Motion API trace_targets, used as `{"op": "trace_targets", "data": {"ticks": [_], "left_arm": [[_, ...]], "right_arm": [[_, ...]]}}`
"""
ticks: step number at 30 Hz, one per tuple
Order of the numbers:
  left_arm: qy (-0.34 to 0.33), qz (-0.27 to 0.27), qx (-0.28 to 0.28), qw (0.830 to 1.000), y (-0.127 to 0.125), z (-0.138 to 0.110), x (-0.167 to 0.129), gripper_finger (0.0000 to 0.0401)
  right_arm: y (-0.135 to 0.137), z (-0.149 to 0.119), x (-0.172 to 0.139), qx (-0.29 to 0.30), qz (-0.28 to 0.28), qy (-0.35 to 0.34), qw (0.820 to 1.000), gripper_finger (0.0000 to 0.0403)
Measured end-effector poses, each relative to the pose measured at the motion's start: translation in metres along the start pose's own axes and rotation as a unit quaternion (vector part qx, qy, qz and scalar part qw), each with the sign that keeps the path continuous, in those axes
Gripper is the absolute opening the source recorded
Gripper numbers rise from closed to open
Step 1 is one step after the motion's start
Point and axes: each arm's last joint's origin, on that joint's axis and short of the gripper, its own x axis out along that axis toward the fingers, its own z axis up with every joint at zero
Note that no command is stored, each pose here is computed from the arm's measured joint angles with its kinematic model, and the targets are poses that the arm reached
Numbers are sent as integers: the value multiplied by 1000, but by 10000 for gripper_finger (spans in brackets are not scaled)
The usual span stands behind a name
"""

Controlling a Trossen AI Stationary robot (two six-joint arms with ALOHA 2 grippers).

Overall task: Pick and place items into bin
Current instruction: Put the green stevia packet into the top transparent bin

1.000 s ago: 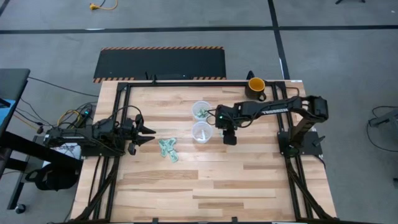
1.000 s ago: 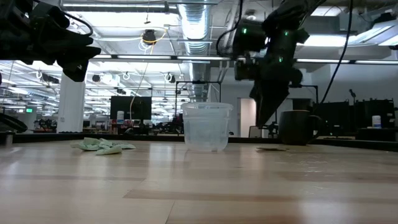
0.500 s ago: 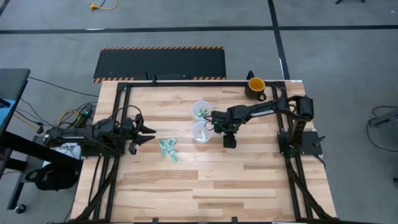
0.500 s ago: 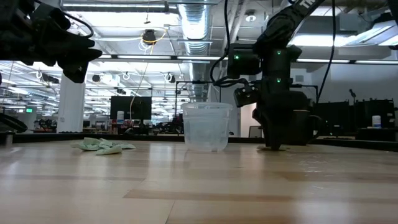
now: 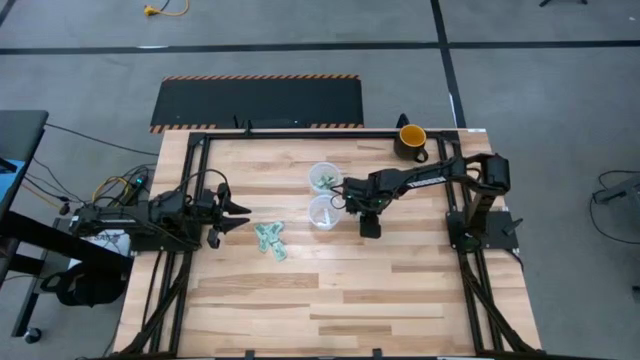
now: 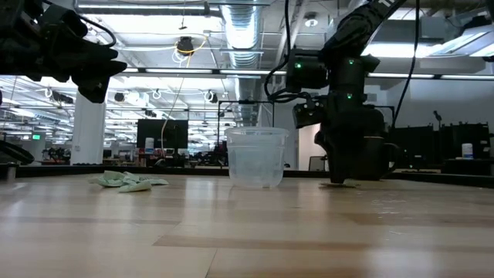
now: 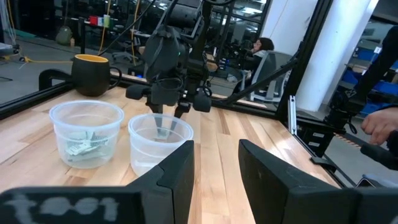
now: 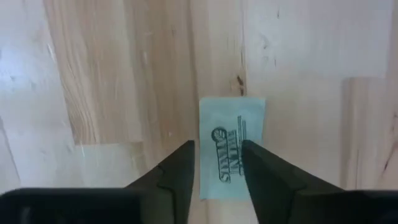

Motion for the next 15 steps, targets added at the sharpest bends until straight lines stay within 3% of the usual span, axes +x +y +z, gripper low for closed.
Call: {"op": "trace_targets", "data": {"ticks": [15], "left_arm": [[0,0,0,1000,0,0,0,114]], "right_arm": [[1,-2,-2,-2,3,12,1000,4]]}}
